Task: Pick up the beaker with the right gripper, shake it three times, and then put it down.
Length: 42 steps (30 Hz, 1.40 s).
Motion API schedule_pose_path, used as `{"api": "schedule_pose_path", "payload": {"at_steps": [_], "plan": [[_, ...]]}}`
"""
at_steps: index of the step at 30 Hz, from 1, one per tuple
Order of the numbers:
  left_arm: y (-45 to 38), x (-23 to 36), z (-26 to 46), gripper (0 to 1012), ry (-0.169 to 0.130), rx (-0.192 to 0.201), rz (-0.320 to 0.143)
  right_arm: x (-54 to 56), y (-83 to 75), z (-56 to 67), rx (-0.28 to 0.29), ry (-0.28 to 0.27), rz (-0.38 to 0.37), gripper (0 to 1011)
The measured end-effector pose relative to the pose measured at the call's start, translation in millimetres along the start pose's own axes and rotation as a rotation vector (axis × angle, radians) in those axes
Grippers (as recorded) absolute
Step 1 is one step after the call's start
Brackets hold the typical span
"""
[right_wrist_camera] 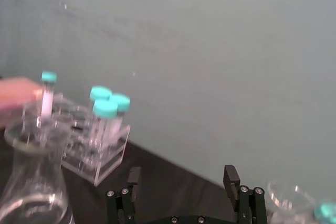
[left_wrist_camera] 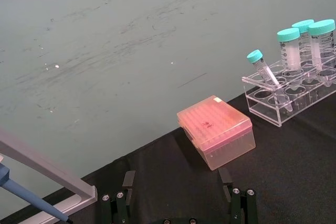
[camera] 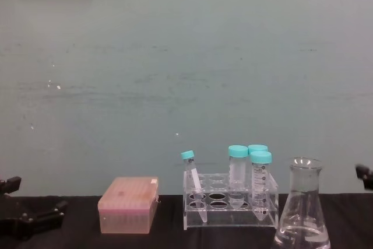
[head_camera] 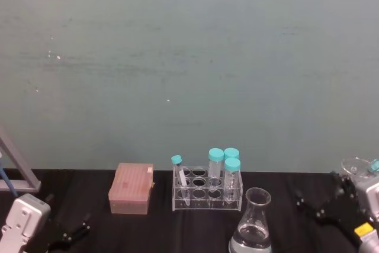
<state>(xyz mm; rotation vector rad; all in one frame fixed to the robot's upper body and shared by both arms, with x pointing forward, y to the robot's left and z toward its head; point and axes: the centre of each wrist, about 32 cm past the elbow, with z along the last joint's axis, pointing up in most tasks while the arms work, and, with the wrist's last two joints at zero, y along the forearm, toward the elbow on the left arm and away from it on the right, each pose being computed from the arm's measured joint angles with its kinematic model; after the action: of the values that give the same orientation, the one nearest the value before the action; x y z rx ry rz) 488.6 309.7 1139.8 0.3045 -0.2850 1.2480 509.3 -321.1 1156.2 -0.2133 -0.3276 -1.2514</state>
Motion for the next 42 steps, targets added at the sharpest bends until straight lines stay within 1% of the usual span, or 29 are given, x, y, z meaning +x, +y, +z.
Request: {"api": "schedule_pose_path", "payload": {"at_steps": [1,2,5,6,7,8,10,11,12,13,15,16,17,20,21,24,27,32,35,39,42], "plan": [[0.0,0.0,0.0,1000,0.000,0.000,0.000,1.1,1.2,1.5,0.011,0.001,-0.001,1000],[0.0,0.0,0.0,1000,0.000,0.000,0.000,3.8,3.7,5.5,0.038,0.006,-0.006,1000],[0.0,0.0,0.0,1000,0.000,0.000,0.000,7.5,7.0,13.5,0.091,0.016,-0.008,1000],[0.0,0.0,0.0,1000,0.000,0.000,0.000,9.2,9.0,19.8,0.129,0.024,-0.004,1000],[0.0,0.0,0.0,1000,0.000,0.000,0.000,9.7,9.8,22.8,0.145,0.031,-0.001,1000],[0.0,0.0,0.0,1000,0.000,0.000,0.000,9.9,11.0,28.8,0.171,0.052,0.007,1000],[0.0,0.0,0.0,1000,0.000,0.000,0.000,9.1,12.2,35.5,0.198,0.083,0.018,1000],[0.0,0.0,0.0,1000,0.000,0.000,0.000,6.8,12.6,40.7,0.218,0.118,0.036,1000],[0.0,0.0,0.0,1000,0.000,0.000,0.000,5.2,12.6,42.6,0.224,0.134,0.044,1000],[0.0,0.0,0.0,1000,0.000,0.000,0.000,1.4,12.7,46.5,0.233,0.172,0.066,1000],[0.0,0.0,0.0,1000,0.000,0.000,0.000,-2.6,12.5,49.2,0.236,0.209,0.091,1000],[0.0,0.0,0.0,1000,0.000,0.000,0.000,-7.8,12.2,51.3,0.234,0.249,0.114,1000],[0.0,0.0,0.0,1000,0.000,0.000,0.000,-10.0,11.8,51.7,0.230,0.267,0.127,1000],[0.0,0.0,0.0,1000,0.000,0.000,0.000,-15.7,10.6,52.0,0.214,0.308,0.158,1000],[0.0,0.0,0.0,1000,0.000,0.000,0.000,-19.2,9.8,51.7,0.201,0.330,0.175,1000],[0.0,0.0,0.0,1000,0.000,0.000,0.000,-23.7,8.5,51.1,0.174,0.359,0.200,1000],[0.0,0.0,0.0,1000,0.000,0.000,0.000,-25.5,7.5,50.5,0.147,0.366,0.218,1000],[0.0,0.0,0.0,1000,0.000,0.000,0.000,-28.4,5.9,46.1,0.060,0.357,0.258,1000],[0.0,0.0,0.0,1000,0.000,0.000,0.000,-29.4,5.6,42.6,0.026,0.348,0.264,1000],[0.0,0.0,0.0,1000,0.000,0.000,0.000,-30.2,5.8,38.1,-0.001,0.334,0.273,1000],[0.0,0.0,0.0,1000,0.000,0.000,0.000,-30.7,6.6,35.4,-0.012,0.328,0.277,1000]]}}
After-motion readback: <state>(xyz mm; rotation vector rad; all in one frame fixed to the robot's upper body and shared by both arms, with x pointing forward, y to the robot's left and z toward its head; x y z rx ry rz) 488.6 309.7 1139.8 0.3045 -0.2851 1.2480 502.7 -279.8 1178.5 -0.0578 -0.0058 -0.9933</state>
